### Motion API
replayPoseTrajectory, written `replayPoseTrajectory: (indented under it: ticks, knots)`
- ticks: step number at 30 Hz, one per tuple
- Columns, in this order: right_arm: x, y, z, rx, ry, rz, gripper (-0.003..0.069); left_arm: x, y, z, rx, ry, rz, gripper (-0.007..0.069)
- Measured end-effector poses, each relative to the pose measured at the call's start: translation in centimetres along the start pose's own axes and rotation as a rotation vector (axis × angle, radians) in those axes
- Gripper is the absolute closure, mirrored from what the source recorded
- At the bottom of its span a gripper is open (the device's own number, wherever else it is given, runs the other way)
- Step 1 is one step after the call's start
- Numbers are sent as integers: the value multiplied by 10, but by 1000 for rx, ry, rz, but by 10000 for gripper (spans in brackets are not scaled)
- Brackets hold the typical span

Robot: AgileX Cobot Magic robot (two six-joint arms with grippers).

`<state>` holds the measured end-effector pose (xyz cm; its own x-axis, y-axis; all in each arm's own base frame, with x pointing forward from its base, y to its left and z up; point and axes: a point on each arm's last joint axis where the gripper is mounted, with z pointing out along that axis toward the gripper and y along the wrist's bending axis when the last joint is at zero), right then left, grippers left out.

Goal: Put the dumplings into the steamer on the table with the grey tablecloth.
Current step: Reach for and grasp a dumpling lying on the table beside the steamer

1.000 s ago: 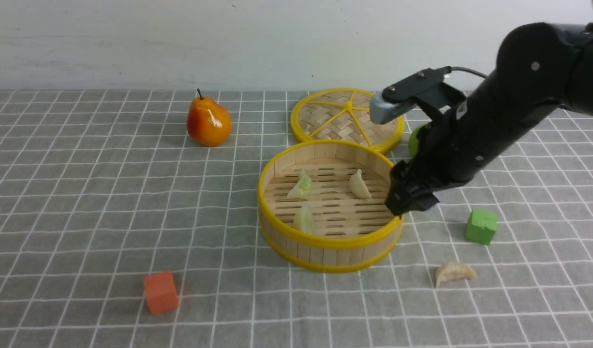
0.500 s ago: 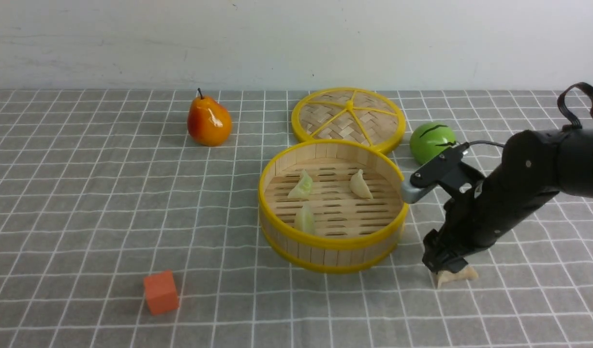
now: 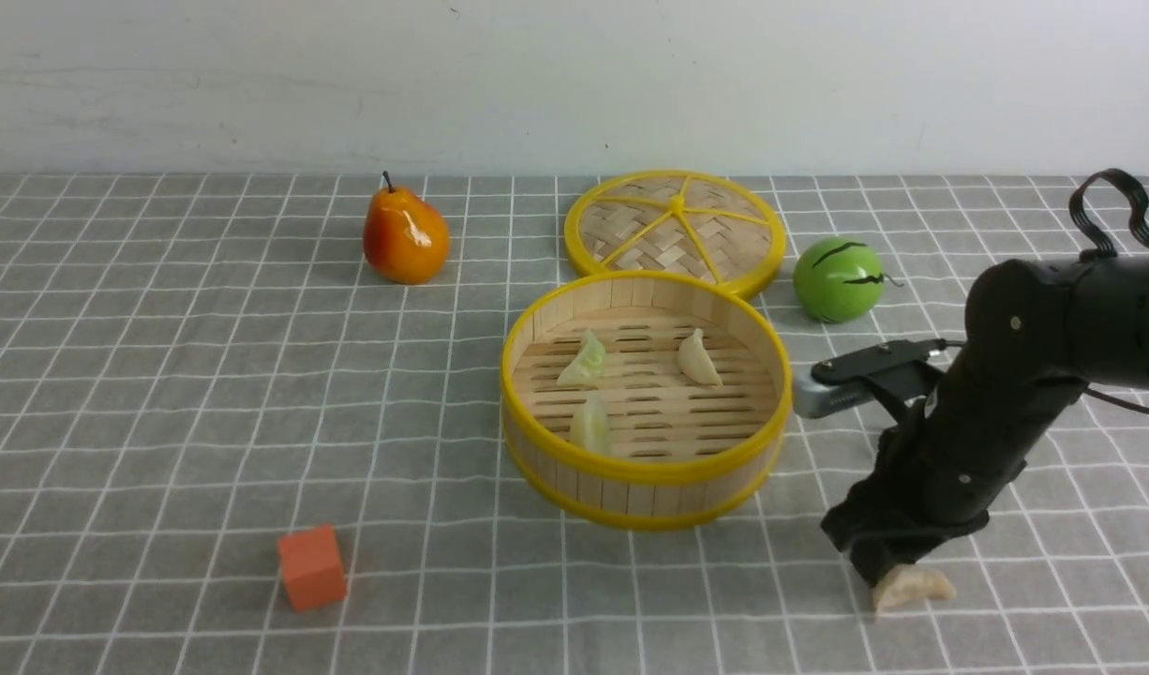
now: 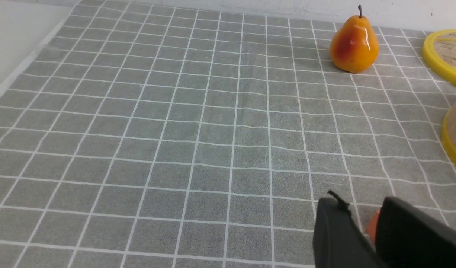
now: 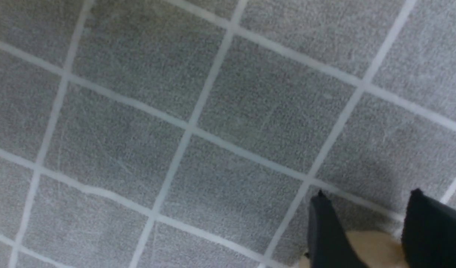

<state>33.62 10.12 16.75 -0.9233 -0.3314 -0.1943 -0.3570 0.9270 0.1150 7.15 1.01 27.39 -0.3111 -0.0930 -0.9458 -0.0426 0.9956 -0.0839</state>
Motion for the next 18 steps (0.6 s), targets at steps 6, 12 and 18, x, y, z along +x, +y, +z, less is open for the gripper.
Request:
replayPoseTrajectory:
  ticks: [6, 12, 18]
  knots:
    - [0, 1, -2, -5, 8, 21, 494, 0, 0, 0, 0, 0, 0, 450]
    - [4, 3, -23, 5, 19, 4, 272, 0, 0, 0, 0, 0, 0, 450]
    - [18, 4, -29, 19, 87, 141, 133, 0, 0, 0, 0, 0, 0, 450]
